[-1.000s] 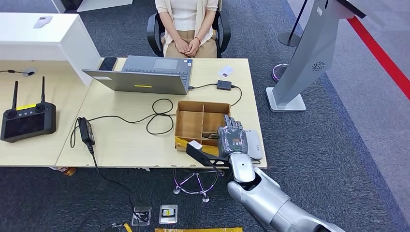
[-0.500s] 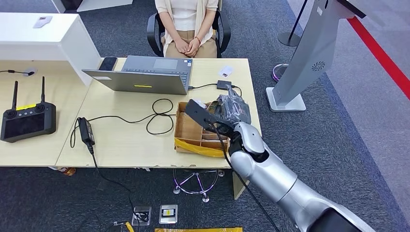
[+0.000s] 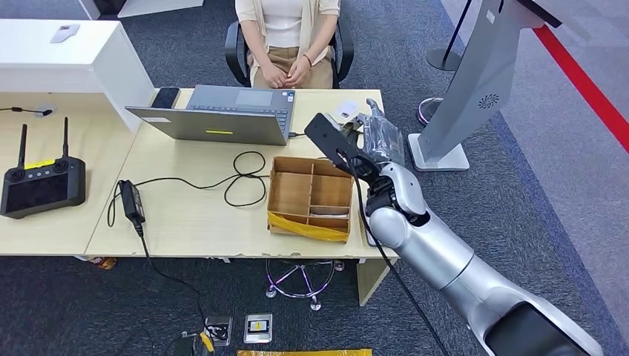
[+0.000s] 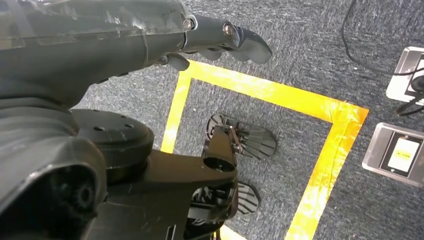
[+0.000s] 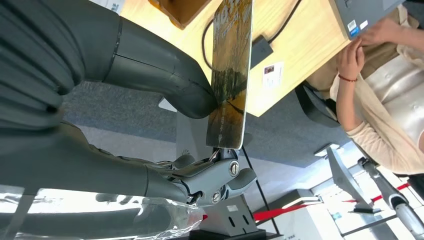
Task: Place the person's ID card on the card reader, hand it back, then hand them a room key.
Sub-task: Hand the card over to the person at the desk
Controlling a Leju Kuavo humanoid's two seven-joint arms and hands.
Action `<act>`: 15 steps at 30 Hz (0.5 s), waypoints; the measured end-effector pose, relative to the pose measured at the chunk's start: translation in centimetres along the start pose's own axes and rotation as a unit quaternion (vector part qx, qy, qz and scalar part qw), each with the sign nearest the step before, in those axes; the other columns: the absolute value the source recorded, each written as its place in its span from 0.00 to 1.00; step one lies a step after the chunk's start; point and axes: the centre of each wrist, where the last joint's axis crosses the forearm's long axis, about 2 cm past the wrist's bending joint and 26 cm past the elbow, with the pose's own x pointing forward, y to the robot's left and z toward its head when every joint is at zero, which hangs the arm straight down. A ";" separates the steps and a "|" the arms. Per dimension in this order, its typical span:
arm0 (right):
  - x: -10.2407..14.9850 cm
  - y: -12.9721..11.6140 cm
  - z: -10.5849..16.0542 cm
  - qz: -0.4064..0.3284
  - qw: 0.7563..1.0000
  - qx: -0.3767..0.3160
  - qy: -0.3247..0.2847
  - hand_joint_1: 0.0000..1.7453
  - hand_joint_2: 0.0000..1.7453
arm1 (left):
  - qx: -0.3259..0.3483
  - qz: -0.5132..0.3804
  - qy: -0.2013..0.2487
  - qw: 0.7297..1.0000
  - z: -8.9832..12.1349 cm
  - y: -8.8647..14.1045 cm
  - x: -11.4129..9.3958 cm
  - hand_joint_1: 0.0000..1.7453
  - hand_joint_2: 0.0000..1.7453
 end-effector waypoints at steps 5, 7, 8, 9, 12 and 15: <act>-0.1 -0.9 -1.3 0.031 0.999 -0.025 0.011 1.00 1.00 | -0.003 0.002 -0.003 1.000 0.2 -0.5 0.4 0.00 0.00; -0.3 -1.3 -2.1 0.078 0.996 -0.043 0.016 1.00 1.00 | -0.006 0.003 -0.002 1.000 0.3 -0.8 0.6 0.00 0.00; -0.5 -1.3 -2.4 0.110 0.992 -0.053 0.019 1.00 1.00 | -0.007 0.004 -0.001 1.000 0.4 -0.9 0.7 0.00 0.00; -0.7 -1.3 -2.7 0.144 0.987 -0.061 0.023 1.00 1.00 | -0.009 0.005 0.000 1.000 0.4 -1.1 0.8 0.00 0.00; -1.6 -1.1 -3.2 0.216 0.973 -0.078 0.035 1.00 1.00 | -0.011 0.008 0.000 1.000 0.6 -1.4 1.1 0.00 0.00; -2.0 -0.7 -3.1 0.247 0.965 -0.081 0.043 1.00 1.00 | -0.004 0.012 0.001 1.000 0.7 -1.5 1.1 0.00 0.00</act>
